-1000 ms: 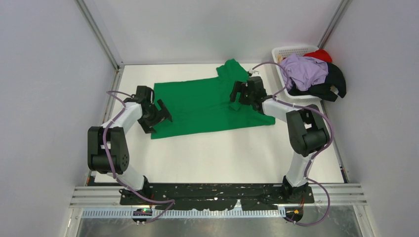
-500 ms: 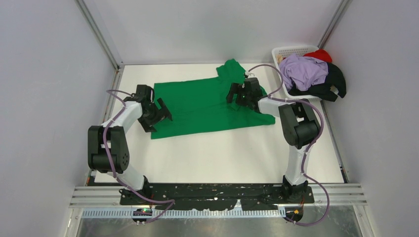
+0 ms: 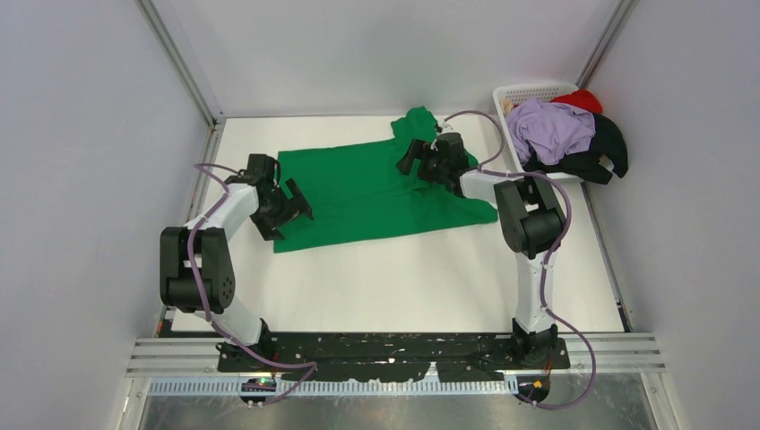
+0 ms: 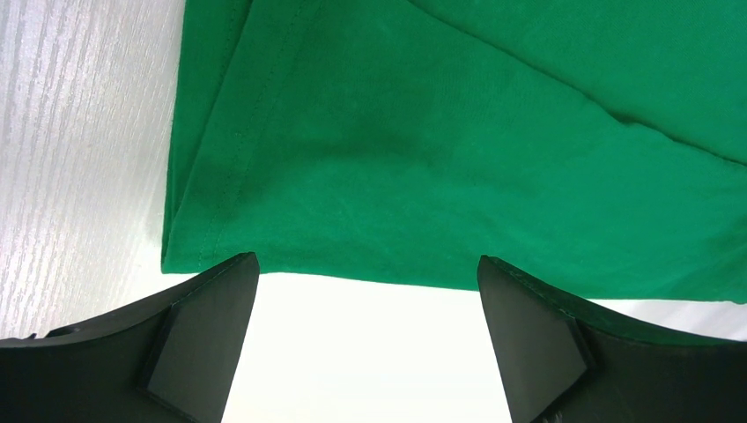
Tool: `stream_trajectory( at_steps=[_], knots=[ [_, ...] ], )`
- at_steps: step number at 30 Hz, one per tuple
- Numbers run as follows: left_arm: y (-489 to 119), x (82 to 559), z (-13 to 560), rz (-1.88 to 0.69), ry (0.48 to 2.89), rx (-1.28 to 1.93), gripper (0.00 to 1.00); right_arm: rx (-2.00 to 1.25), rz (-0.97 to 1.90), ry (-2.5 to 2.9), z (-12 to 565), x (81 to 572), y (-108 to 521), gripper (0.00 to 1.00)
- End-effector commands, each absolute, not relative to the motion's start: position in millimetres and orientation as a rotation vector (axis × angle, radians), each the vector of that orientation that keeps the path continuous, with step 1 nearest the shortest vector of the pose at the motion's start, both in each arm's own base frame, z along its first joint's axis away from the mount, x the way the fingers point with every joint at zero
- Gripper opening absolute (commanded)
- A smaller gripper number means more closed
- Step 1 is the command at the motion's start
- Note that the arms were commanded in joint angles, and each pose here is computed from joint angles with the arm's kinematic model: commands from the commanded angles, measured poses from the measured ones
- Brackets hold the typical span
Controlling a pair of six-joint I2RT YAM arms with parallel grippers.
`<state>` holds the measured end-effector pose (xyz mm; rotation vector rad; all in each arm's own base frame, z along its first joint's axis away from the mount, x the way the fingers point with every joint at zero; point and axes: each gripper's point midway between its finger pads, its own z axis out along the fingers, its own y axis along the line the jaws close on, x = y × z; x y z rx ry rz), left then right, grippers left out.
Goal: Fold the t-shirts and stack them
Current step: Fold the flattened tshirt in 1/3 of the way
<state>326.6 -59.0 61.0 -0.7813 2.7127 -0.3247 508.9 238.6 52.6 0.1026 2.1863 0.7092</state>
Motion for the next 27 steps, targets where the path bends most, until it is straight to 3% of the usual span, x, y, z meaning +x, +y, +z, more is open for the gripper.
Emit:
stream_trajectory(
  at_steps=[1,12,17,21,27],
  knots=[
    [-60.9,335.2,71.8,-0.344,2.697,-0.738,1.0,0.089,0.842,2.065,86.5,536.1,268.5,0.95],
    [-60.6,334.3,79.5,-0.346,2.684,-0.728,1.0,0.087,0.912,1.945,134.9,569.9,290.5,0.95],
    [-65.6,331.2,87.0,-0.353,2.666,-0.698,1.0,0.005,0.763,1.91,175.4,583.4,278.1,0.95],
    [-70.6,330.9,90.2,-0.372,2.665,-0.686,1.0,0.016,0.627,1.912,190.1,569.4,251.4,0.96],
    [-74.0,333.4,92.2,-0.386,2.662,-0.667,1.0,0.056,0.491,2.052,154.0,509.3,208.4,0.95]
  ],
)
